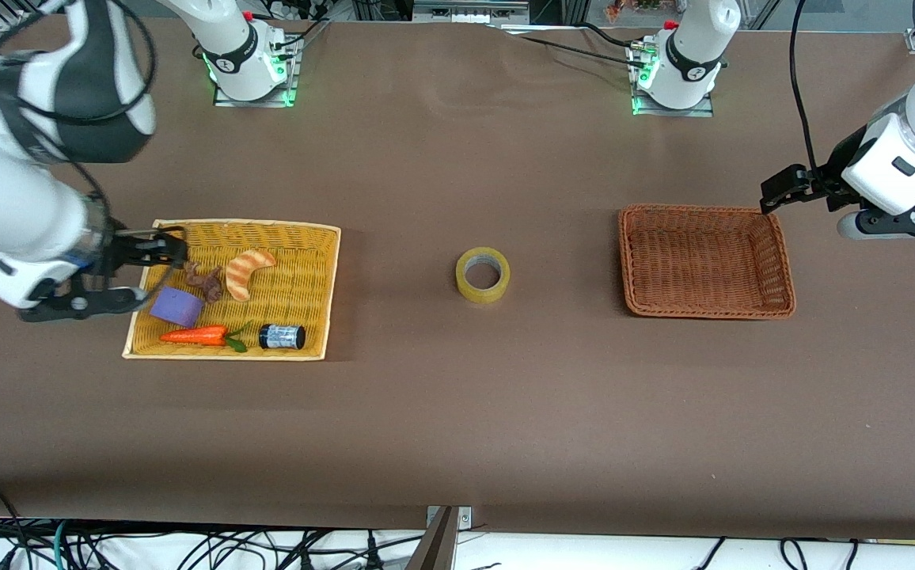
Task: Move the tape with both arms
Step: 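Open the right gripper and draw the right arm back from the tape, then reach the left gripper down to the tape roll on the table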
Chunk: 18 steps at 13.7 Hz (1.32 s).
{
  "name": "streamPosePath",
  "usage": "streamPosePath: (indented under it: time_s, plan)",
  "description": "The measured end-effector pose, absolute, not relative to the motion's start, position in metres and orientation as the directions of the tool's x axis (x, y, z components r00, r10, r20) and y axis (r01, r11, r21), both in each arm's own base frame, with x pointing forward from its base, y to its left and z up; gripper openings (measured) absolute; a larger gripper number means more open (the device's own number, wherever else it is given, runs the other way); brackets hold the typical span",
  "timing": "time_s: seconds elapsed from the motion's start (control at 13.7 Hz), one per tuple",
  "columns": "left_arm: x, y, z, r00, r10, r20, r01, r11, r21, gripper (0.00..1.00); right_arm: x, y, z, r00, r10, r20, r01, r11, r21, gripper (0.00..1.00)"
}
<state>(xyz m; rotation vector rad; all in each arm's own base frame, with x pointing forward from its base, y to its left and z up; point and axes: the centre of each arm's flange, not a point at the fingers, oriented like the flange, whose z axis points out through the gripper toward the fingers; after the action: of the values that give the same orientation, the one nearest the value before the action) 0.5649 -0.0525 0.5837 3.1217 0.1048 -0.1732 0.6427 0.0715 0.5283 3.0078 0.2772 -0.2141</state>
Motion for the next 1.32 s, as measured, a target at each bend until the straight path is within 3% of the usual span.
streamPosePath:
  time_s: [0.37,0.8,1.02,1.32]
  plan:
    - [0.567,-0.053,0.579,0.991,0.066,-0.117,0.068,-0.998,0.009,1.0,0.628,0.011,0.541,0.972,0.102,-0.213,0.126,-0.987,0.103,1.0]
    - [0.561,-0.094,0.534,0.979,-0.026,-0.204,-0.025,-1.0,0.004,1.0,0.587,-0.048,0.592,0.999,0.048,0.005,0.047,-0.998,0.046,1.0]
    - [0.57,-0.128,0.488,0.966,-0.073,-0.248,-0.056,-0.996,0.072,1.0,0.561,-0.051,0.615,0.998,0.044,0.036,0.042,-0.998,0.037,1.0]
    - [0.56,-0.219,0.381,0.985,-0.023,-0.171,0.003,-0.989,0.145,1.0,0.546,-0.039,0.604,0.998,0.059,0.005,0.059,-0.998,0.034,1.0]
